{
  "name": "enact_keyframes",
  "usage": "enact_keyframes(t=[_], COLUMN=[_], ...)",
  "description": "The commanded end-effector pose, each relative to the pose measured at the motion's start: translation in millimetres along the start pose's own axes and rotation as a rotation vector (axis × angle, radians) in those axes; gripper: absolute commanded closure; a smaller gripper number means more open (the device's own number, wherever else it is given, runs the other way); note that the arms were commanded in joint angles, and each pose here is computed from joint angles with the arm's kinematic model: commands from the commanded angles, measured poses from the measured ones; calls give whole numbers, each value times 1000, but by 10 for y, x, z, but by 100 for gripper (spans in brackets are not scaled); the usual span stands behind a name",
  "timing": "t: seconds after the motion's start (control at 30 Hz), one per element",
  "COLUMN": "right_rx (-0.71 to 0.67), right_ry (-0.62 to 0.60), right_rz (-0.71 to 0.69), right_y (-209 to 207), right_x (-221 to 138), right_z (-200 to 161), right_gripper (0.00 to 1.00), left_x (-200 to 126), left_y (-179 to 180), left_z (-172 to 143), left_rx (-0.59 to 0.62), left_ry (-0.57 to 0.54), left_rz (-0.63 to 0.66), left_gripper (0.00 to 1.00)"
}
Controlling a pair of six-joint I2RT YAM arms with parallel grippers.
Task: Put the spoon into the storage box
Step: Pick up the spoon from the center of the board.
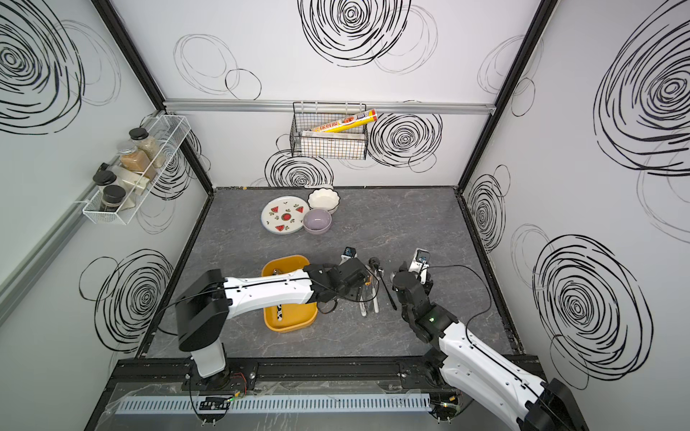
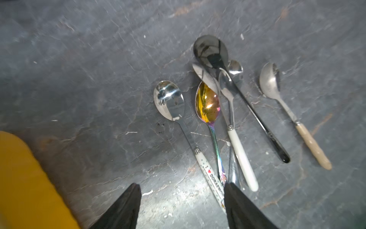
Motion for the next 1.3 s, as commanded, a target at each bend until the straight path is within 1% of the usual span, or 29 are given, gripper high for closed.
enact_keyframes(t=[0.0, 0.07, 0.17, 0.27, 0.33, 0.43, 0.5, 0.6, 0.7, 0.73, 0.8, 0.97, 1.03, 1.17, 1.27], right_rx=[26, 35, 37, 36, 36, 20, 8, -3, -1, 1, 5, 11, 11, 8, 6], right_ry=[-6, 3, 5, -2, -3, 9, 18, 27, 26, 25, 21, 15, 12, 13, 15], right_rz=[-32, -50, -55, -30, -30, -37, -43, -47, -42, -40, -36, -37, -34, -35, -34], right_y=[-109, -183, -174, -171, -168, -145, -131, -118, -117, -120, -125, -139, -137, -133, -131], right_x=[32, 67, 56, 53, 57, 79, 95, 110, 107, 106, 100, 93, 92, 96, 99], right_z=[-138, -274, -239, -250, -252, -262, -272, -282, -283, -283, -281, -281, -278, -278, -283], right_gripper=[52, 52, 52, 52, 52, 52, 52, 52, 52, 52, 52, 52, 52, 52, 52], left_x=[106, 242, 368, 446, 480, 538, 576, 602, 606, 605, 610, 653, 657, 628, 617], left_y=[-184, -224, -239, -215, -191, -127, -89, 4, 88, 101, 126, 215, 253, 355, 419], left_z=[83, 49, -25, -92, -147, -248, -320, -410, -461, -466, -484, -567, -616, -704, -754], left_rx=[-15, -5, 9, 15, 14, 6, 6, 4, -6, -6, 3, 26, 39, 70, 97], left_ry=[4, 32, 61, 78, 86, 101, 117, 129, 133, 134, 139, 176, 199, 236, 273], left_rz=[-32, -23, -11, 3, 8, 24, 39, 83, 98, 99, 114, 173, 195, 249, 279], left_gripper=[28, 29, 29, 30, 34, 36, 40, 42, 43, 46, 47, 64, 68, 68, 66])
Point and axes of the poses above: each gripper's point midway between its finger pads, its own x axis out along the fingers, its own y axis along the line the jaws close on, z = x × y, the point moved 9 cm from there along -x, back along the fingers, and after that the axes turned 7 degrees about x, right-handed, at the moved point
